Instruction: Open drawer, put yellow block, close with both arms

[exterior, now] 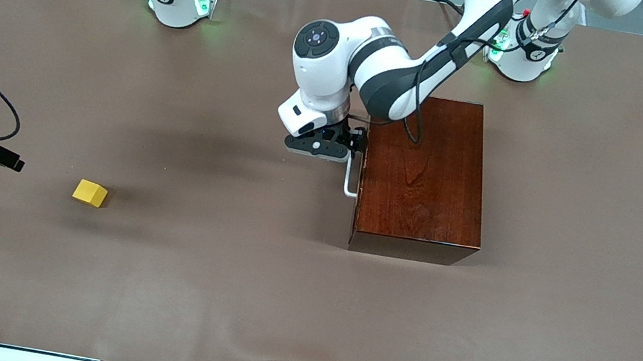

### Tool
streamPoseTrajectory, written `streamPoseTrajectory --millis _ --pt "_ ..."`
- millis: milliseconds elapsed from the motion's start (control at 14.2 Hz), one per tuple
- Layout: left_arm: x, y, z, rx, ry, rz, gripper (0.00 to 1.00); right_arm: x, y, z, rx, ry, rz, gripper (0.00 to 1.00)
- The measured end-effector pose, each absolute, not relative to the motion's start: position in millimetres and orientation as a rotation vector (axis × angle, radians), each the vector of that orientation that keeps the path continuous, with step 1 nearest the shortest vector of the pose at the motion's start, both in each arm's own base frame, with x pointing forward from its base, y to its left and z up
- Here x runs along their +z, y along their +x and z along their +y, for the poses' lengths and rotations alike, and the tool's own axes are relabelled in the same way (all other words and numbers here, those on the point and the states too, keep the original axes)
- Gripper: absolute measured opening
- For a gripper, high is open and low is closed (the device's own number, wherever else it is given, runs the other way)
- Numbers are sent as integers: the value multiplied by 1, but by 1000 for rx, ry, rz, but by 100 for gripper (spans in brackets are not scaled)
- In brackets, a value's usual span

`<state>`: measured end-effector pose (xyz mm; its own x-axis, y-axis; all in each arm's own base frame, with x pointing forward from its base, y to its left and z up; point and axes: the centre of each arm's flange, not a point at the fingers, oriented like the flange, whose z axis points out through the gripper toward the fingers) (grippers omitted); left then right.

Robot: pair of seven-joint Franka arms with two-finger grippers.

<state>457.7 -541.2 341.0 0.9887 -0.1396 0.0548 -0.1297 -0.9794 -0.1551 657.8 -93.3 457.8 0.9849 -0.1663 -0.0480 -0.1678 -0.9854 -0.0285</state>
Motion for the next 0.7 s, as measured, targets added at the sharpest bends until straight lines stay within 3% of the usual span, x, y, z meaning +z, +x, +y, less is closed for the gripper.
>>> streamPoseTrajectory --millis 704 --pt "308 458 -542 -88 -2933 237 100 379 673 -97 192 -3091 267 100"
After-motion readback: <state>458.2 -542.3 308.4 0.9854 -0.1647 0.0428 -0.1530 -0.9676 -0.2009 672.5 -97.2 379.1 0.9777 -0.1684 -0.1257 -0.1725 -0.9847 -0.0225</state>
